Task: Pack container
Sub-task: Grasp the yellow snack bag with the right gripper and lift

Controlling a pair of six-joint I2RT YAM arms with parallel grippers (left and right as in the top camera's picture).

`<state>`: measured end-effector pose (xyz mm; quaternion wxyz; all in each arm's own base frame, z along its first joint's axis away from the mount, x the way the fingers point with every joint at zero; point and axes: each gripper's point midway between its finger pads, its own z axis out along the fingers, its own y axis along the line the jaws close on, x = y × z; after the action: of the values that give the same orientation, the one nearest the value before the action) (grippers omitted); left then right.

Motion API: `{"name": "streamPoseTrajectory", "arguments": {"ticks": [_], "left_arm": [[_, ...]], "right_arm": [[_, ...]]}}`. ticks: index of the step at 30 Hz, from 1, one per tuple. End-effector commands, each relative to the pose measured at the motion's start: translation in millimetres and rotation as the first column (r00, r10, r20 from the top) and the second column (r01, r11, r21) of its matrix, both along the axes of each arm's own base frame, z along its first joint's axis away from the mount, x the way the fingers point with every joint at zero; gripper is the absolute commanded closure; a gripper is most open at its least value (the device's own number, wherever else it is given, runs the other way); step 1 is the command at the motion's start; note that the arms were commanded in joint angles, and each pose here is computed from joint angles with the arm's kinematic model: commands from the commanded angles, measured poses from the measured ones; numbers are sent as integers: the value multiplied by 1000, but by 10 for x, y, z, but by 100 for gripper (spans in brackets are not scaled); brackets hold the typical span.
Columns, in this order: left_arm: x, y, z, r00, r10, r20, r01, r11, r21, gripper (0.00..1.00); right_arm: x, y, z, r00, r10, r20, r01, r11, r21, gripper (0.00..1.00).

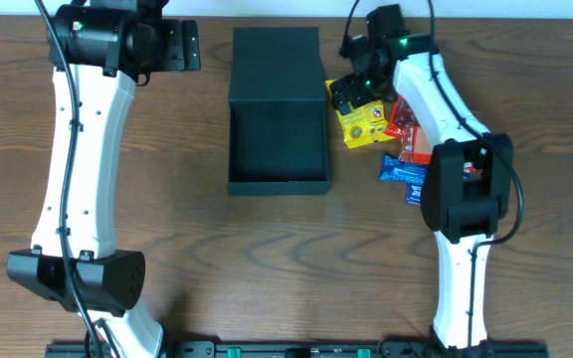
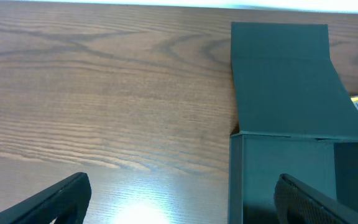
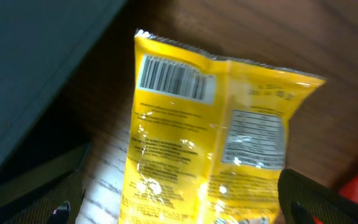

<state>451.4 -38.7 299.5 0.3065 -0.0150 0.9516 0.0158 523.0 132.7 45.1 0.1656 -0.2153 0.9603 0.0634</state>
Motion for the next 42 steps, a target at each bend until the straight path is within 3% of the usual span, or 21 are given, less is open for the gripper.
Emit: {"name": "streamPoseTrajectory", "arguments": {"ticks": [1,4,29,35,39,42], "left_arm": [[7,32,5,1000,-22,-1,22,999,24,5],[6,32,5,999,-37,-3,37,999,35,5],[21,30,15,999,-43,4,42,998,38,5],[29,30,21,999,-43,8,42,998,38,5],[37,29,27,999,-43,12,42,998,38,5],[40,29,29,999,-47,14,47,998,41,5]], "right_arm": [[-45,-102,-188,1000,-26,-16,25,997,-79,1],[-26,-166,-230,996,-88,-8,87,991,-97,1],[-122,-52,-624,996,-60,-59,56,996,-68,1],[-88,-50,-578,994,-98,-54,95,994,-56,16],[35,-22,-415,994,-110,-17,109,993,-40,40],[154,-5,-255,993,-112,23,112,993,-26,49]]}}
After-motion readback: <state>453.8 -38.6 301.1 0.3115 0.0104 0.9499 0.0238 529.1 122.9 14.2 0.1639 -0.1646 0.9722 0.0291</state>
